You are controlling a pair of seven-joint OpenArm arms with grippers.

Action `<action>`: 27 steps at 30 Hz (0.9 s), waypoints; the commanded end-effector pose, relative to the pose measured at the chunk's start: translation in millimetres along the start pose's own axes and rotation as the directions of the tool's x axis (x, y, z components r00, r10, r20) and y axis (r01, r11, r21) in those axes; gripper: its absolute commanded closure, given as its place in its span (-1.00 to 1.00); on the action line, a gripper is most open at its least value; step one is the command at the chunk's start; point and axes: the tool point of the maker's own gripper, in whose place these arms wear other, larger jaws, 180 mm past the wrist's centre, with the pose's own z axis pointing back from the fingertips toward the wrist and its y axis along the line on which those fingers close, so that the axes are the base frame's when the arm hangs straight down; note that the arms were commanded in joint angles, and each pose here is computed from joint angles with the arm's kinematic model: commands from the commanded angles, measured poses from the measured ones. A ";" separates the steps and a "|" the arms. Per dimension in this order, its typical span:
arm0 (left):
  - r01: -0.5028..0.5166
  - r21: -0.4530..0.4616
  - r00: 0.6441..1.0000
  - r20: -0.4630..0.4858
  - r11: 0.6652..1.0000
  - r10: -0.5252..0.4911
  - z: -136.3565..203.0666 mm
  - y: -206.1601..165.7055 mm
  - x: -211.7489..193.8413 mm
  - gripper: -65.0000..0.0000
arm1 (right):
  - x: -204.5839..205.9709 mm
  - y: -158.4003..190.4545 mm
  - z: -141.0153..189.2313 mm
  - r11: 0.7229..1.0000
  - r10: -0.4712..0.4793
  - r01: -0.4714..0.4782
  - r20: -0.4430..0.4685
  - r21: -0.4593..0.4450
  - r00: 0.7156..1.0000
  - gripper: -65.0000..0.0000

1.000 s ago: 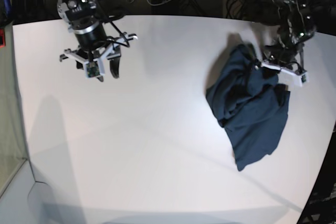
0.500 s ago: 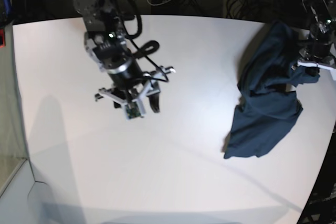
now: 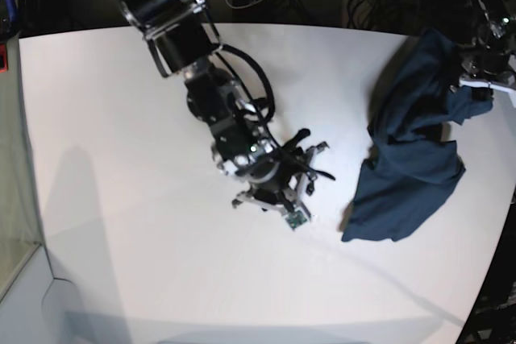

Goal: Layout the t-shirt on the table in an organized manner, then fold the t-shirt properly
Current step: 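Grasp the shirt with the left gripper and reach the right gripper over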

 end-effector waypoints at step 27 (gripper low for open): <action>0.178 -0.268 0.980 -0.036 0.947 -0.194 -9.6 -101.0 -20.4 0.99 | 56.2 102.4 14.7 0.938 -0.161 0.079 0.224 0.336 0.961 0.00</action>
